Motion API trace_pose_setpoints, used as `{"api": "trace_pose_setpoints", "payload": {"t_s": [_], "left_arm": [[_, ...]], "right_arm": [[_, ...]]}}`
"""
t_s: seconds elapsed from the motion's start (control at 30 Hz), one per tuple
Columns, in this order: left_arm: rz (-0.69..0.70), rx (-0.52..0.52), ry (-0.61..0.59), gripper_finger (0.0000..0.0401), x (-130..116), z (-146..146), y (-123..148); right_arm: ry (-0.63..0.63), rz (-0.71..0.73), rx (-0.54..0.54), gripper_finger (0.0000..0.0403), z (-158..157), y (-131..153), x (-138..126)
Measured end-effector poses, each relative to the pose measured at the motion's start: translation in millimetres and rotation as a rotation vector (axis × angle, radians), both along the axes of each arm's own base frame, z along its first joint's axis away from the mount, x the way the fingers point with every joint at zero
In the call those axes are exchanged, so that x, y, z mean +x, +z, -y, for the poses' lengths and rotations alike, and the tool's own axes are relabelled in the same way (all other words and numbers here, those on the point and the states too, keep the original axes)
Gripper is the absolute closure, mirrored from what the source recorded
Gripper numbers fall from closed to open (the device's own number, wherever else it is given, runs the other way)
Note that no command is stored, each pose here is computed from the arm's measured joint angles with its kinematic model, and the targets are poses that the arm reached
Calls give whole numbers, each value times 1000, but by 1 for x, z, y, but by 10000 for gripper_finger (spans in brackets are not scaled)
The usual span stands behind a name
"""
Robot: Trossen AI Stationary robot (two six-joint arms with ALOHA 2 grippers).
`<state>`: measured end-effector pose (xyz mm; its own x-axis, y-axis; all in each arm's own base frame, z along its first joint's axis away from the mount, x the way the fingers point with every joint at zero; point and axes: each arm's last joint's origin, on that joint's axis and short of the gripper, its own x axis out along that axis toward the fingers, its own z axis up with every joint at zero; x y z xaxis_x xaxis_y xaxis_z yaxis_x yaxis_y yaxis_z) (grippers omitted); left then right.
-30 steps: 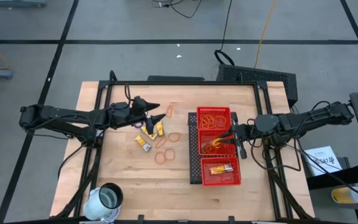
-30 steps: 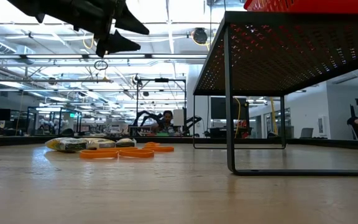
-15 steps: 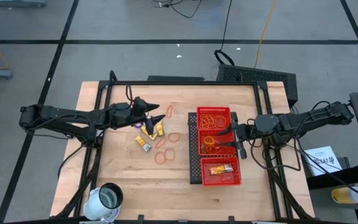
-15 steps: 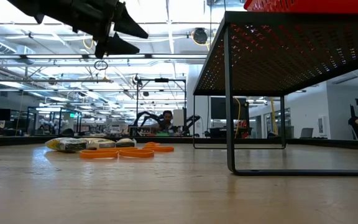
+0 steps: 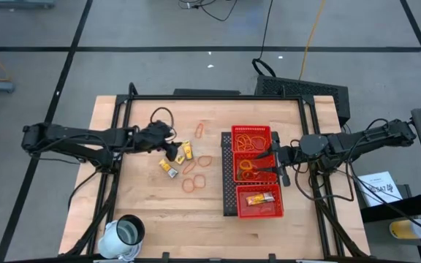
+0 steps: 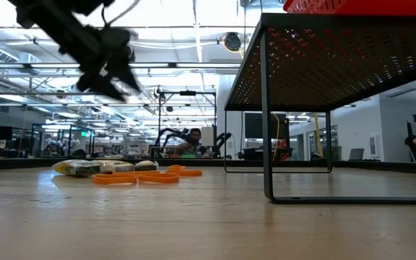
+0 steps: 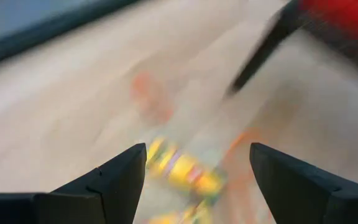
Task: Pick & Place Office Desk Supplies
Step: Put the purple spring keychain into the middle red bin on the shelf
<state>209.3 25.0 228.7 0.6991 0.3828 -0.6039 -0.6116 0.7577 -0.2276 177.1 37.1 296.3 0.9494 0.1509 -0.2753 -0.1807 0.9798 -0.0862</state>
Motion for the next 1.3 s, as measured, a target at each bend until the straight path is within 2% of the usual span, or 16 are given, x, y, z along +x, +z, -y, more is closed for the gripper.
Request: {"api": "trace_pose_setpoints", "payload": {"t_s": [0.23,0.37,0.63,0.87,1.1,1.3], "left_arm": [[-131,-188,330,105,-10,-3,-26],[-208,-291,361,105,-4,-7,-42],[-328,-350,523,105,4,-26,-75],[-389,-364,604,105,8,-41,-96],[-417,-373,579,109,13,-48,-106],[-420,-383,571,171,13,-47,-107]], "right_arm": [[0,2,-2,234,0,0,0],[4,5,-17,234,0,0,0],[4,5,-16,238,0,0,0],[4,5,-16,238,0,0,0],[4,4,-16,238,0,0,0],[4,4,-16,238,0,0,0]]}}
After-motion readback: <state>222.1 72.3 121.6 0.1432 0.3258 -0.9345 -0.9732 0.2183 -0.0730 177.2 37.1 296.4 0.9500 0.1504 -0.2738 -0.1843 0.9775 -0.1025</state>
